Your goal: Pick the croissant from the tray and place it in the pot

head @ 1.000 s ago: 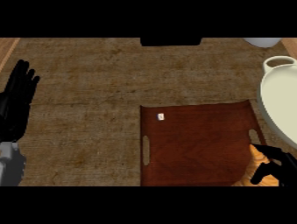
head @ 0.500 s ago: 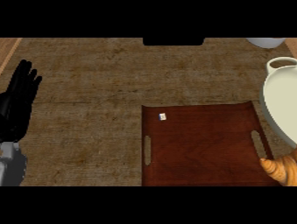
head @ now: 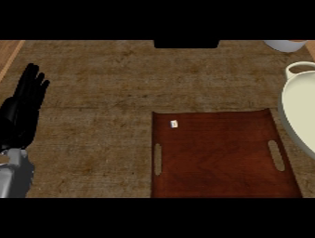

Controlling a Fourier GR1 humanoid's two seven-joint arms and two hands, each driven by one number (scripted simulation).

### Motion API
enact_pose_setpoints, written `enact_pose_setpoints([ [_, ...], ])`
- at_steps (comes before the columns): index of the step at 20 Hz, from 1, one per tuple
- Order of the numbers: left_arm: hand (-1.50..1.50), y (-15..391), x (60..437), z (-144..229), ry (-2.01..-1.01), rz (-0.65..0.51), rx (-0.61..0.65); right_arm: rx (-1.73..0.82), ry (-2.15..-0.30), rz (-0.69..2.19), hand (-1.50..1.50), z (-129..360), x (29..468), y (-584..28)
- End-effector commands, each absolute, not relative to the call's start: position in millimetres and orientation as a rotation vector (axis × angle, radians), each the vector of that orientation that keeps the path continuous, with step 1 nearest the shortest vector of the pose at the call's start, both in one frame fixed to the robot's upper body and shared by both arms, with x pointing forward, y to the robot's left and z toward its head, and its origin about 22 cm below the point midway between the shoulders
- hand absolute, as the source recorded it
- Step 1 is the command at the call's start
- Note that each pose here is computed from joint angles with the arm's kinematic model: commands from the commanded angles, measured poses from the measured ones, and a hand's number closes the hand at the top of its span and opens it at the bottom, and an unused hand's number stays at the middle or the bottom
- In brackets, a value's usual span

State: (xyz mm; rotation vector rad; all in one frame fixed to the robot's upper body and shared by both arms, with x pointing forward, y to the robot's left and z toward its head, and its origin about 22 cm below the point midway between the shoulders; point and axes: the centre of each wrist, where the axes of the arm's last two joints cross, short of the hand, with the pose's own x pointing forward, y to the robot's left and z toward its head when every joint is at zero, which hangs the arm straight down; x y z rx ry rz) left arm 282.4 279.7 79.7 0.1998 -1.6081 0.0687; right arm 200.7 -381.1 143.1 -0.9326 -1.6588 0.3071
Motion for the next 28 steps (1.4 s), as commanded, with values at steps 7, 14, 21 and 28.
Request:
enact_pose_setpoints([
  [7, 0.0, 267, 292, 91, -1.626, 0.049, 0.178, -1.414, -1.463, 0.503, 1.5, 122, 247, -436],
  [14, 0.0, 282, 286, 88, -1.616, 0.065, 0.187, -1.364, -1.423, 0.522, 1.5, 74, 284, -475],
  [21, 0.0, 273, 286, 98, -1.627, 0.035, 0.164, -1.092, -1.329, 0.39, -1.5, 24, 299, -475],
  [28, 0.0, 273, 280, 88, -1.633, 0.049, 0.174, -0.772, -1.551, 0.27, -1.5, 34, 319, -476],
])
